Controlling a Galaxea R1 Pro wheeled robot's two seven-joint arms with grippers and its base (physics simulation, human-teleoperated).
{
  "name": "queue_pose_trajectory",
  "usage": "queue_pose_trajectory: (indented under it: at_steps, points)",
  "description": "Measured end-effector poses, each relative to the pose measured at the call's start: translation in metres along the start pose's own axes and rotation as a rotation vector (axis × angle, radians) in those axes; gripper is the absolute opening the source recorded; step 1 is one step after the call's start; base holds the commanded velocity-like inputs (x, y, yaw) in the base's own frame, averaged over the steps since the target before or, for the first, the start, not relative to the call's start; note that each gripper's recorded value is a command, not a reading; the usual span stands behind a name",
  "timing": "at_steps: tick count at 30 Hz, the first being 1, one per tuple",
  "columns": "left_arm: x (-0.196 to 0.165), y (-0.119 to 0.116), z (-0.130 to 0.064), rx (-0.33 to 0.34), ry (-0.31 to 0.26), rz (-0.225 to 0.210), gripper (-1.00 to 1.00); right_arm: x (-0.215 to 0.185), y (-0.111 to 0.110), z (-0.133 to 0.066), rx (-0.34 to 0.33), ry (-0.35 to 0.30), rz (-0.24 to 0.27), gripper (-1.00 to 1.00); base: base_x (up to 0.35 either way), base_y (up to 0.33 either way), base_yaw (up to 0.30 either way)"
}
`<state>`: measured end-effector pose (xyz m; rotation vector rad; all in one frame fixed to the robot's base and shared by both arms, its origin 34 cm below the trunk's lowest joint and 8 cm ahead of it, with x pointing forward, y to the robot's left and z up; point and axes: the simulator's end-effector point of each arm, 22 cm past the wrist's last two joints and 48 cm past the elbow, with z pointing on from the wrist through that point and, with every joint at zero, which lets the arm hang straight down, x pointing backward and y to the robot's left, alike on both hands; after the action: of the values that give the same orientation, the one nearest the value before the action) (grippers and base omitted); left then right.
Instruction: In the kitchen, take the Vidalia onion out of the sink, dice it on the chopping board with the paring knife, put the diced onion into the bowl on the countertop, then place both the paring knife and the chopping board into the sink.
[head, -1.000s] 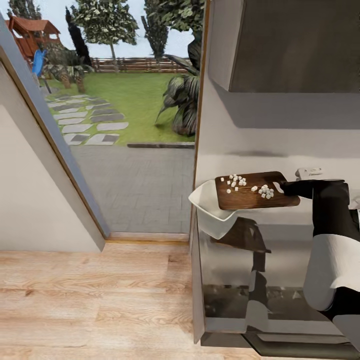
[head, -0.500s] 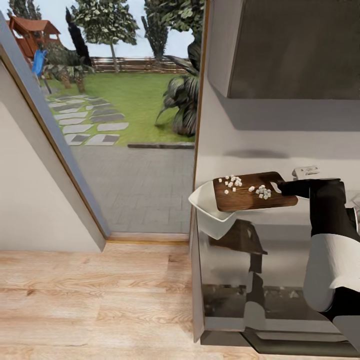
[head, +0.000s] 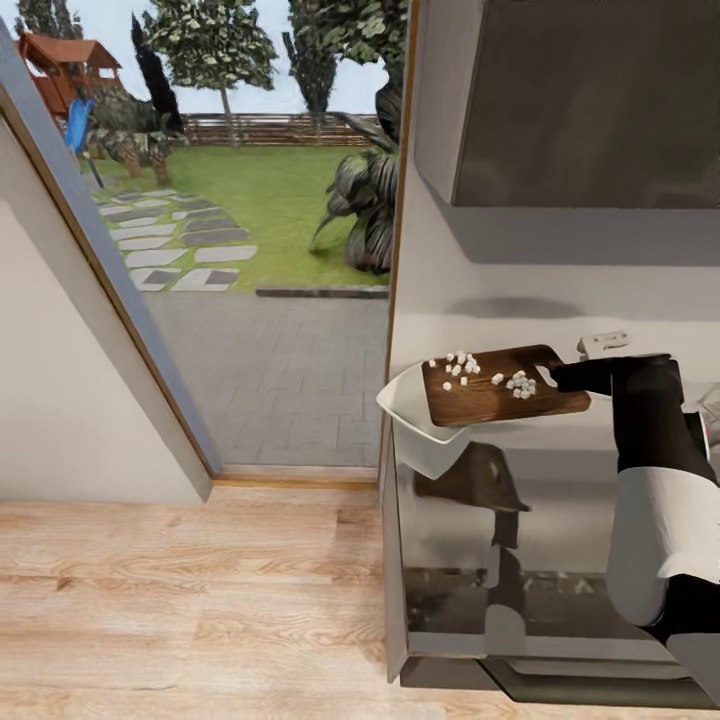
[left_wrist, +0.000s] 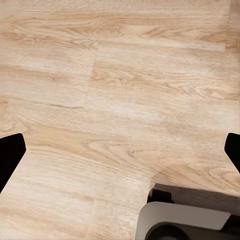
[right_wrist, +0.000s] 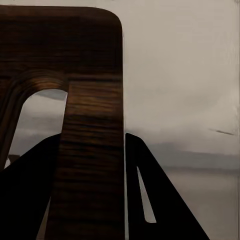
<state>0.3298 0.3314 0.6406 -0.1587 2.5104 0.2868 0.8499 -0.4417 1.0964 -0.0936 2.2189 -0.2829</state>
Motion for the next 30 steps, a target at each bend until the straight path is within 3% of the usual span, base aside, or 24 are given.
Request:
queue_pose_trajectory:
  at_steps: [30]
  points:
    - [0.0, 0.0003, -0.0015, 0.0, 0.0, 0.0, 1.0, 0.0011, 0.0039, -0.0014, 0.0, 0.019, -0.009, -1.0, 0.0, 0.0, 0.0]
